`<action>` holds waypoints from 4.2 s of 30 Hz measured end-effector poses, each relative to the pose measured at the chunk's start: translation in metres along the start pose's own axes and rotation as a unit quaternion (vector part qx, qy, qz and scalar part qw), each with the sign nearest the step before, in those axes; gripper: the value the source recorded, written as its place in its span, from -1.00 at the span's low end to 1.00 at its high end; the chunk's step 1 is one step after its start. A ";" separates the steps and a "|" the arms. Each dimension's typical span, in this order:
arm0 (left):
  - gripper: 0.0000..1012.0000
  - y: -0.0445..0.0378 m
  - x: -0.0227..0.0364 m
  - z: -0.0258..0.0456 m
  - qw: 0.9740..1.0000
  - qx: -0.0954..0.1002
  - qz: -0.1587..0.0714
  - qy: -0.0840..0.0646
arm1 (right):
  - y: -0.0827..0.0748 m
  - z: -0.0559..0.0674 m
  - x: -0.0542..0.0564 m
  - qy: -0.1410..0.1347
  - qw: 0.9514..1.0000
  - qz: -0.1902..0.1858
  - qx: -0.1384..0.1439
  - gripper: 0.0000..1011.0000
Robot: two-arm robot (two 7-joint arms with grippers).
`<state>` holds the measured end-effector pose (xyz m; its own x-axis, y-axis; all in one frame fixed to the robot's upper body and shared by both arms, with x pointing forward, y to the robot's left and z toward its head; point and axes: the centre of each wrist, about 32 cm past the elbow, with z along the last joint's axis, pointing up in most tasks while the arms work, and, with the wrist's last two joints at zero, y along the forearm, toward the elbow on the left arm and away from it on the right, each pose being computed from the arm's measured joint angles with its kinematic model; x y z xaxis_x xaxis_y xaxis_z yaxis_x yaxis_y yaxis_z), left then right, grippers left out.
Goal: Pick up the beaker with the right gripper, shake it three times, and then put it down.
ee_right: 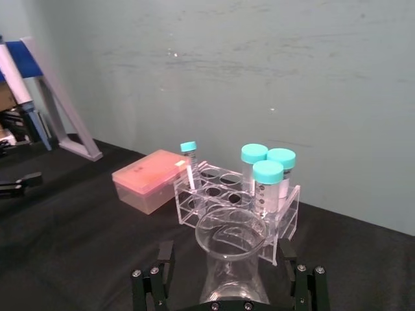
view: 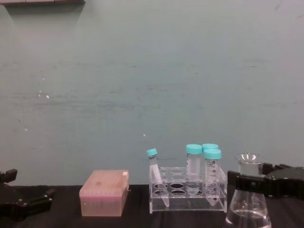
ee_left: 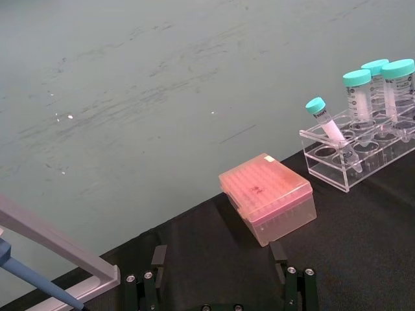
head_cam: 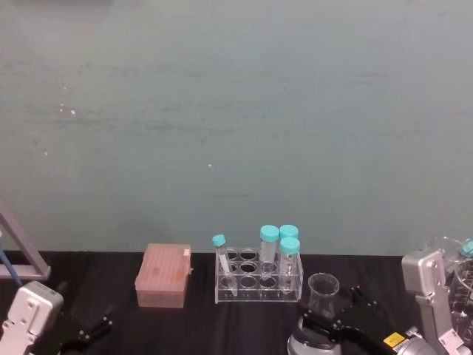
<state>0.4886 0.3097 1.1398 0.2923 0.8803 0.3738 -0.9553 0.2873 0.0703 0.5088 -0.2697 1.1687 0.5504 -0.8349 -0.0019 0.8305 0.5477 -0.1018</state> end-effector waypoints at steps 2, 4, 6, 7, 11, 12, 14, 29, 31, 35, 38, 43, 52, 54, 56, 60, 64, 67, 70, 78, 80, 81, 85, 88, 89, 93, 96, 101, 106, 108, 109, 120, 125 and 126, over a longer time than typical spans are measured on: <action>0.98 0.0000 0.0000 0.0000 1.000 0.000 0.000 0.000 | 0.001 0.000 -0.001 -0.002 1.000 -0.003 0.001 0.98; 0.98 0.0000 0.0000 0.0000 1.000 0.000 0.000 0.000 | 0.002 0.000 -0.002 -0.003 1.000 -0.005 0.001 0.98; 0.98 0.0000 0.0000 0.0000 1.000 0.000 0.000 0.000 | 0.003 -0.001 -0.004 -0.004 1.000 -0.006 0.000 0.98; 0.98 0.0000 0.0000 0.0000 1.000 0.000 0.000 0.000 | 0.004 -0.002 -0.004 -0.004 1.000 -0.006 -0.001 0.98; 0.98 0.0000 0.0000 0.0000 1.000 0.000 0.000 0.000 | 0.007 -0.003 -0.006 -0.004 1.000 -0.007 -0.002 0.98; 0.98 0.0000 0.0000 0.0000 1.000 0.000 0.000 0.000 | 0.008 -0.003 -0.006 -0.005 1.000 -0.007 -0.003 0.98; 0.98 0.0000 0.0000 0.0000 1.000 0.000 0.000 0.000 | 0.010 -0.003 -0.007 -0.005 1.000 -0.008 -0.003 0.98; 0.98 0.0000 0.0000 0.0000 1.000 0.000 0.000 0.000 | 0.016 -0.003 -0.008 -0.009 1.000 -0.018 -0.003 0.98; 0.98 0.0000 0.0000 0.0000 1.000 0.000 0.000 0.000 | 0.016 -0.003 -0.009 -0.009 1.000 -0.019 -0.004 0.98; 0.98 0.0000 0.0000 0.0000 1.000 0.000 0.000 0.000 | 0.017 -0.003 -0.009 -0.010 1.000 -0.020 -0.005 0.98; 0.98 0.0000 0.0000 0.0000 1.000 0.000 0.000 0.000 | 0.017 -0.003 -0.008 -0.010 1.000 -0.020 -0.005 0.98; 0.98 0.0000 0.0000 0.0000 1.000 0.000 0.000 0.000 | 0.017 -0.003 -0.008 -0.010 1.000 -0.019 -0.005 0.98; 0.98 0.0000 0.0000 0.0000 1.000 0.000 0.000 0.000 | 0.017 -0.003 -0.009 -0.010 1.000 -0.019 -0.005 0.63; 0.98 0.0000 0.0000 0.0000 1.000 0.000 0.000 0.000 | 0.017 -0.003 -0.009 -0.010 1.000 -0.019 -0.005 0.56; 0.98 0.0000 0.0000 0.0000 1.000 0.000 0.000 0.000 | 0.017 -0.003 -0.009 -0.010 1.000 -0.019 -0.005 0.41; 0.98 0.0000 0.0000 0.0000 1.000 0.000 0.000 0.000 | 0.016 -0.003 -0.009 -0.010 1.000 -0.019 -0.005 0.18; 0.98 0.0000 0.0000 0.0000 1.000 0.000 0.000 0.000 | 0.016 -0.003 -0.009 -0.010 1.000 -0.019 -0.005 -0.08; 0.98 0.0000 0.0000 0.0000 1.000 0.000 0.000 0.000 | 0.016 -0.003 -0.009 -0.010 1.000 -0.018 -0.005 -0.09; 0.98 0.0000 0.0000 0.0000 1.000 0.000 0.000 0.000 | 0.016 -0.003 -0.009 -0.010 1.000 -0.018 -0.005 -0.09; 0.98 0.0000 0.0000 0.0000 1.000 0.000 0.000 0.000 | 0.014 -0.003 -0.006 -0.010 1.000 -0.013 -0.004 -0.09; 0.98 0.0000 0.0000 0.0000 1.000 0.000 0.000 0.000 | 0.013 -0.002 -0.004 -0.013 1.000 -0.011 -0.002 -0.09; 0.98 0.0000 0.0000 0.0000 1.000 0.000 0.000 0.000 | 0.012 0.001 -0.003 -0.014 1.000 -0.012 0.001 -0.09; 0.98 0.0000 0.0000 0.0000 1.000 0.000 0.000 0.000 | 0.011 0.013 0.000 -0.016 1.000 -0.014 0.008 -0.09; 0.98 0.0000 0.0000 0.0000 1.000 0.000 0.000 0.000 | 0.010 0.023 0.002 -0.018 1.000 -0.014 0.017 -0.09; 0.98 0.0000 0.0000 0.0000 1.000 0.000 0.000 0.000 | 0.010 0.026 0.003 -0.019 1.000 -0.014 0.019 -0.09; 0.98 0.0000 0.0000 0.0000 1.000 0.000 0.000 0.000 | 0.009 0.041 0.006 -0.023 0.999 -0.016 0.030 -0.09; 0.98 0.0000 0.0000 0.0000 1.000 0.000 0.000 0.000 | 0.008 0.053 0.011 -0.033 0.999 -0.018 0.037 -0.09; 0.98 0.0000 0.0000 0.0000 1.000 0.000 0.000 0.000 | 0.008 0.055 0.015 -0.001 0.999 -0.016 0.042 -0.09; 0.98 0.0000 0.0000 0.0000 1.000 0.000 0.000 0.000 | 0.007 0.043 0.013 0.155 0.986 0.008 0.064 -0.09; 0.98 0.0000 0.0000 0.0000 1.000 0.000 0.000 0.000 | 0.006 0.039 0.011 0.209 0.975 0.014 0.075 -0.09; 0.98 0.0000 0.0000 0.0000 1.000 0.000 0.000 0.000 | 0.006 0.037 0.010 0.236 0.968 0.017 0.082 -0.09; 0.98 0.0000 0.0000 0.0000 1.000 0.000 0.000 0.000 | 0.005 0.014 -0.012 0.471 0.870 0.047 0.137 -0.09; 0.98 0.0000 0.0000 0.0000 1.000 0.000 0.000 0.000 | 0.003 0.015 -0.012 0.460 0.877 0.047 0.129 -0.09; 0.98 0.0000 0.0000 0.0000 1.000 0.000 0.000 0.000 | 0.003 0.016 -0.011 0.446 0.885 0.045 0.125 -0.09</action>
<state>0.4886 0.3097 1.1398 0.2923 0.8803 0.3738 -0.9552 0.2874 0.0703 0.5064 -0.2578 1.1844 0.4210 -0.4363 -0.7952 0.8408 0.5166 0.1618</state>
